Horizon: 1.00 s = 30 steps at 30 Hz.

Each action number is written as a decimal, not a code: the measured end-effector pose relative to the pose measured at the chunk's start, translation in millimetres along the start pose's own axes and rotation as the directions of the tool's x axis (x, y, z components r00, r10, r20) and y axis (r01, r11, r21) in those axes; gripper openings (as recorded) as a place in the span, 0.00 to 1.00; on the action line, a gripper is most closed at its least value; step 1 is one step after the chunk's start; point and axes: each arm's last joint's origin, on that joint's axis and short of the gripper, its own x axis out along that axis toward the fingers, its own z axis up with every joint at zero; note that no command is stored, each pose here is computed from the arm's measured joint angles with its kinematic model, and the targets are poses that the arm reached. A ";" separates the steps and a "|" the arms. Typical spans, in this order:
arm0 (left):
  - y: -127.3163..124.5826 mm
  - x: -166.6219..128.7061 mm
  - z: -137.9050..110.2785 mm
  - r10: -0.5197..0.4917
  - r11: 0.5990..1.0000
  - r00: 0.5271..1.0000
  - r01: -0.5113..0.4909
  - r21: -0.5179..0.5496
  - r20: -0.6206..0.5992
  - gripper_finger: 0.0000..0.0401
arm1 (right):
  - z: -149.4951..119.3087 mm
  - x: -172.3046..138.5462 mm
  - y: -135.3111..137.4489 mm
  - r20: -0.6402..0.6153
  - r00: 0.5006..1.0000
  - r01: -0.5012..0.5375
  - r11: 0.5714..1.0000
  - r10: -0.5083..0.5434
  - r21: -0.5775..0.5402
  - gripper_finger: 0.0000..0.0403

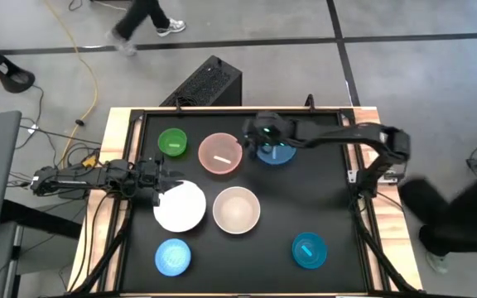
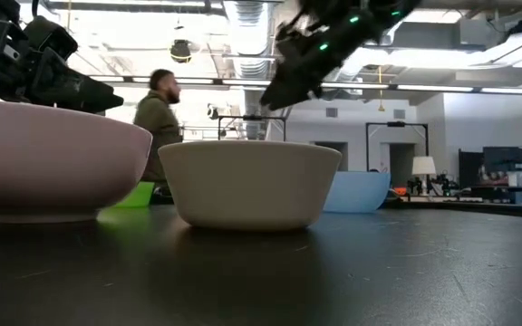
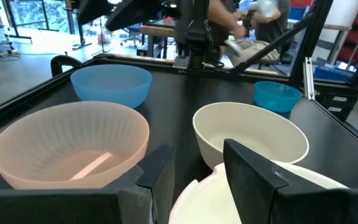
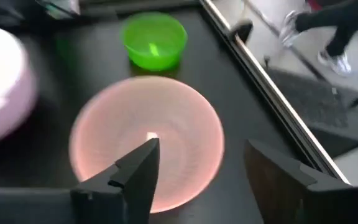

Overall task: Nest bowls inside each other
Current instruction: Stack the orange bowl on top of the white bowl

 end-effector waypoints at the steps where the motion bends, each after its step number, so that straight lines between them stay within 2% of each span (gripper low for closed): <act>1: 0.0 0.0 0.0 0.000 1.000 1.000 0.000 0.000 0.000 0.31 | 2.1 7.6 -3.0 -0.028 1.000 0.008 1.000 -0.008 0.003 0.64; 4: -0.1 0.0 1.6 0.000 1.000 1.000 0.000 -0.007 0.017 0.31 | 5.1 29.5 -12.0 -0.102 0.994 0.032 0.999 -0.030 0.019 0.64; 9: -0.3 -0.1 4.5 -0.002 0.984 0.999 0.010 -0.177 0.048 0.31 | 8.9 60.5 -27.6 -0.189 0.980 0.074 0.995 -0.061 0.060 0.65; 11: 0.1 -0.1 4.8 0.012 0.980 0.999 -0.002 -0.200 0.051 0.31 | 7.6 72.1 -32.3 -0.233 0.970 0.084 0.995 -0.068 0.061 0.65; 15: 2.3 -0.3 4.9 0.090 0.976 0.995 -0.077 -0.204 0.052 0.31 | 6.6 90.5 -40.4 -0.295 0.953 0.084 0.994 -0.060 0.070 0.65; 17: 4.6 -1.6 5.9 0.174 0.971 0.985 -0.168 -0.172 0.017 0.31 | 3.5 98.6 -43.5 -0.329 0.943 0.077 0.994 -0.048 0.076 0.65; 19: 7.9 -6.1 15.9 0.315 0.938 0.949 -0.313 -0.152 -0.007 0.31 | 1.3 106.5 -45.5 -0.345 0.938 0.069 0.994 -0.036 0.082 0.65; 23: 13.9 -18.0 29.8 0.553 0.824 0.831 -0.556 -0.105 -0.063 0.31 | -2.3 114.6 -47.0 -0.371 0.929 0.028 0.994 0.012 0.102 0.65; 25: 15.9 -19.9 27.0 0.612 0.781 0.786 -0.618 -0.095 -0.083 0.31 | -3.9 114.4 -46.0 -0.383 0.923 0.003 0.994 0.040 0.112 0.65; 30: 18.6 -22.9 24.0 0.696 0.707 0.712 -0.702 -0.084 -0.093 0.31 | -3.0 114.0 -45.1 -0.376 0.925 -0.012 0.993 0.058 0.121 0.65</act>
